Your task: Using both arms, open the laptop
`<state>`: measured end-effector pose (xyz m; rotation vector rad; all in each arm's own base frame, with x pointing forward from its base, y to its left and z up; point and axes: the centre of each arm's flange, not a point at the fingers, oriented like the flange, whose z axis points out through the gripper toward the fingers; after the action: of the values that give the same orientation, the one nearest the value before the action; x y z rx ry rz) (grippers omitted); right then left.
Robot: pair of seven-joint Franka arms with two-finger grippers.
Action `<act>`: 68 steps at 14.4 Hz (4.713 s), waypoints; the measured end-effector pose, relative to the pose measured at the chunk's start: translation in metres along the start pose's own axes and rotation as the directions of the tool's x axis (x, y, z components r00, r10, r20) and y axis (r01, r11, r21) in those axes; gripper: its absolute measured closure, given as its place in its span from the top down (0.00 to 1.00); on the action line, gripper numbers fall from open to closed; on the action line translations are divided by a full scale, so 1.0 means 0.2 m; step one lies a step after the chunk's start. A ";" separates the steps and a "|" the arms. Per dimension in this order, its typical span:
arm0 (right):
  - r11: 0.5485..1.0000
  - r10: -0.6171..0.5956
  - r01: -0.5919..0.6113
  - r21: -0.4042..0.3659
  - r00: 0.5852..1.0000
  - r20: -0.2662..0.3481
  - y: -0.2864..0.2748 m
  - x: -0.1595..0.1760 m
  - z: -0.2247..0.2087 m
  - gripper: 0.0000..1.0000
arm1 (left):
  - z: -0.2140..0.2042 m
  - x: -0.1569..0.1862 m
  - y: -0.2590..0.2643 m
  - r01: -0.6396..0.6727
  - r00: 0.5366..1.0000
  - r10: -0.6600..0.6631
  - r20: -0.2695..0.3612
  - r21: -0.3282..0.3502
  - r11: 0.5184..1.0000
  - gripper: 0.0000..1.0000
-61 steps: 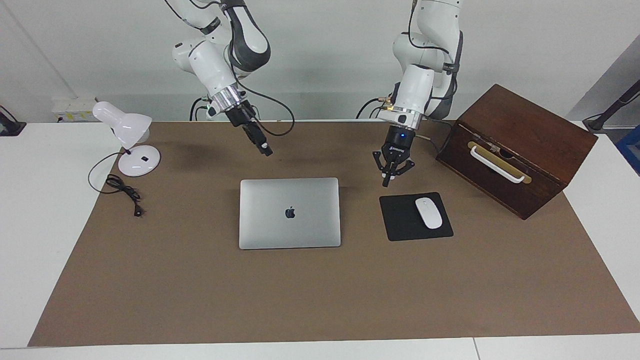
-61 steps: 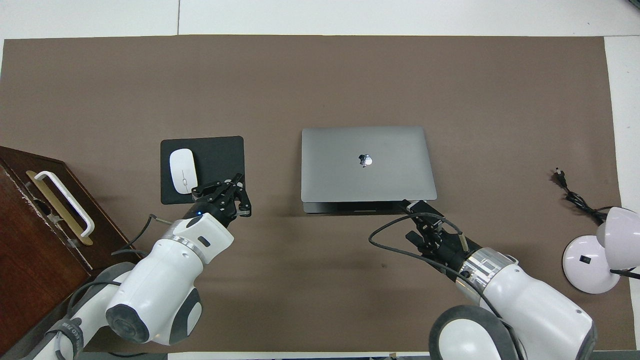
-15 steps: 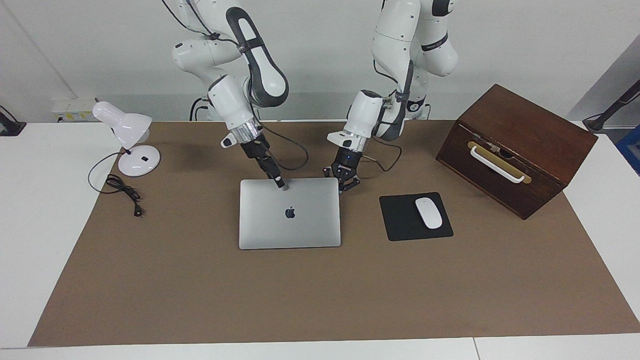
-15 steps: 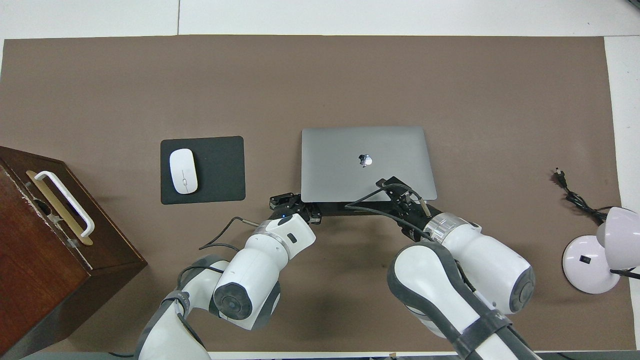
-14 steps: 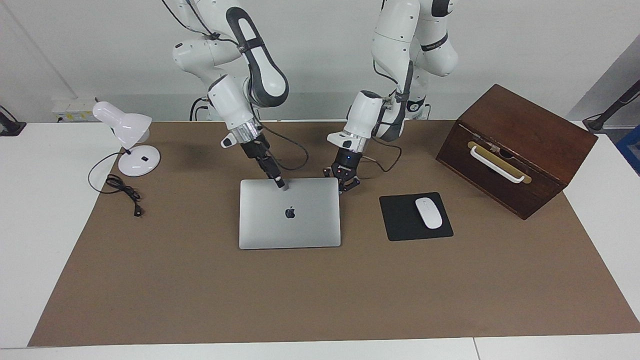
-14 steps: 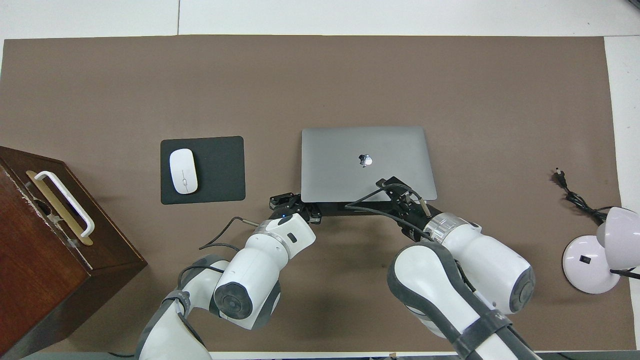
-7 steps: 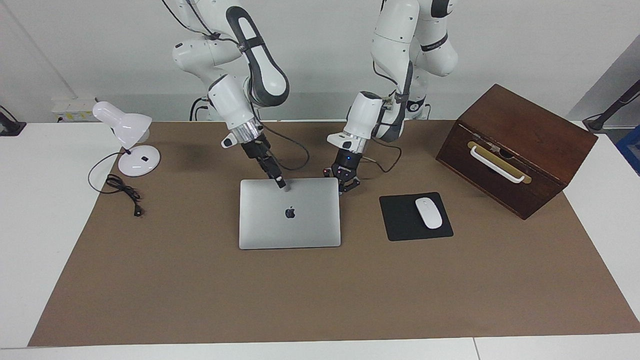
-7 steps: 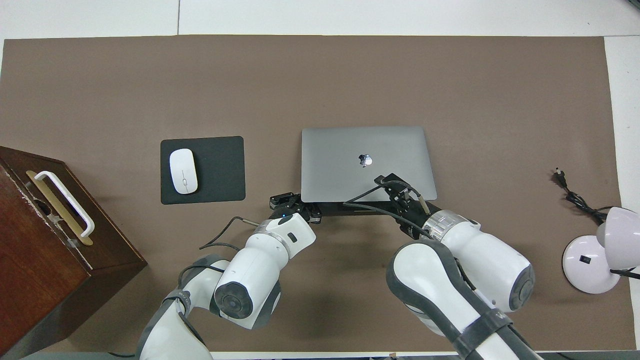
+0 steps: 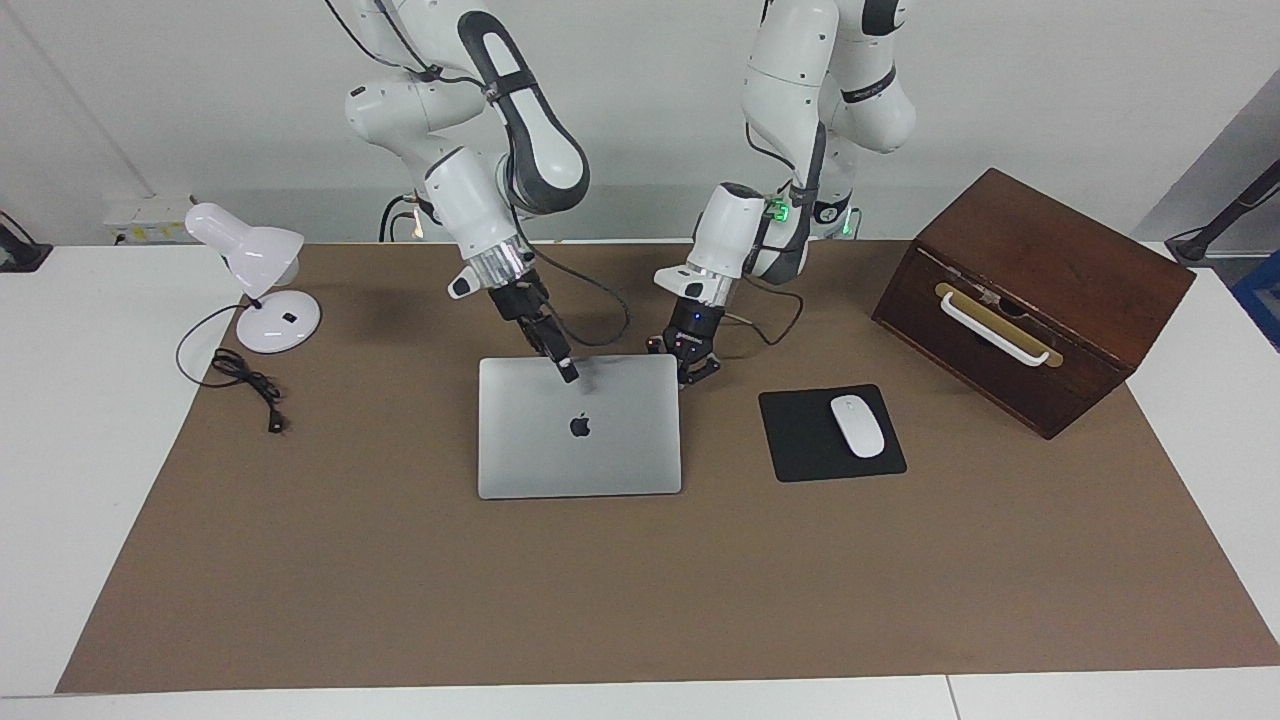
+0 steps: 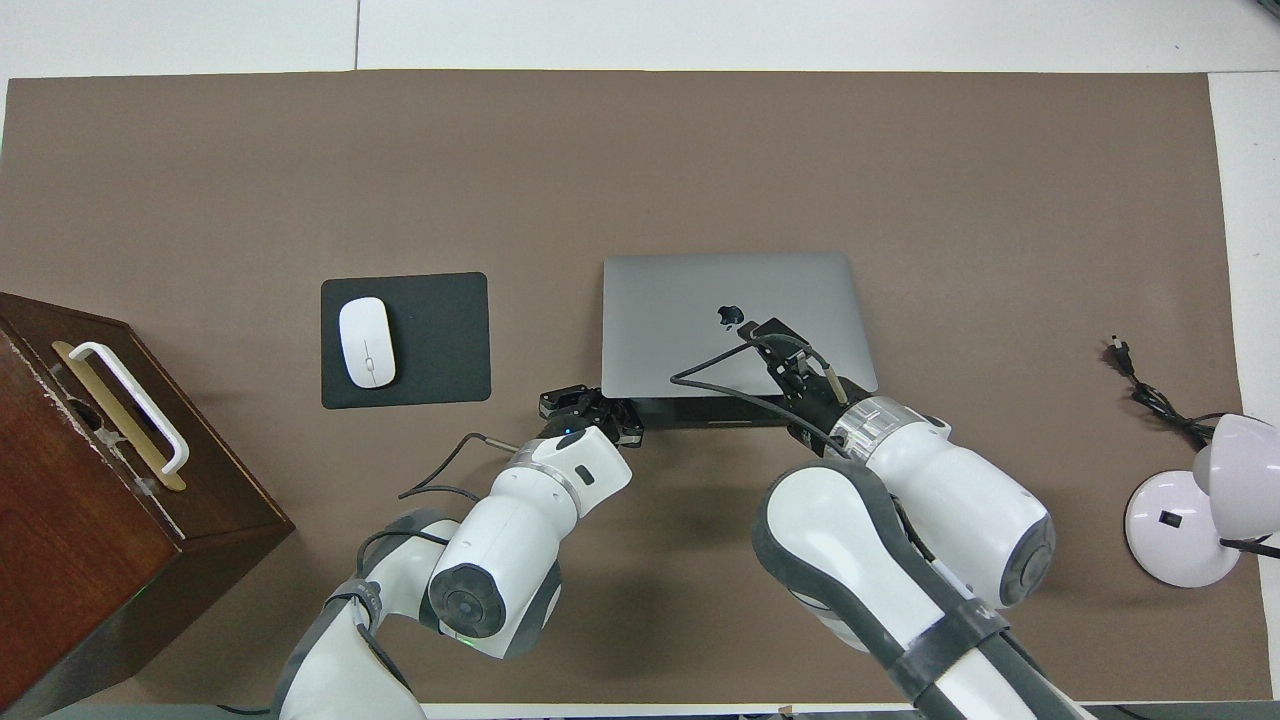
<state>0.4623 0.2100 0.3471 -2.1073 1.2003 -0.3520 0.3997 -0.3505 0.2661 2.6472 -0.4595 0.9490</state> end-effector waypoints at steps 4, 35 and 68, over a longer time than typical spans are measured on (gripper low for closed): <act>1.000 -0.012 0.012 0.027 1.000 -0.004 -0.08 0.02 0.02 1.00 | 0.00 0.00 0.00 0.000 1.000 0.000 0.000 0.000 1.000 0.01; 0.969 -0.029 0.054 0.241 0.994 -0.109 -0.70 0.59 0.21 1.00 | 0.00 0.00 0.00 0.000 1.000 0.000 -0.002 0.000 1.000 0.01; 0.511 -0.733 0.816 -0.271 0.578 0.357 -0.74 1.08 -1.72 1.00 | -0.88 1.21 -0.79 0.142 0.936 -0.154 0.317 0.062 0.988 0.01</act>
<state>0.4926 -0.0650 0.6800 -2.9095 0.0879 -0.2728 0.5394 -0.1896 0.5292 2.8346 -0.3060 0.4865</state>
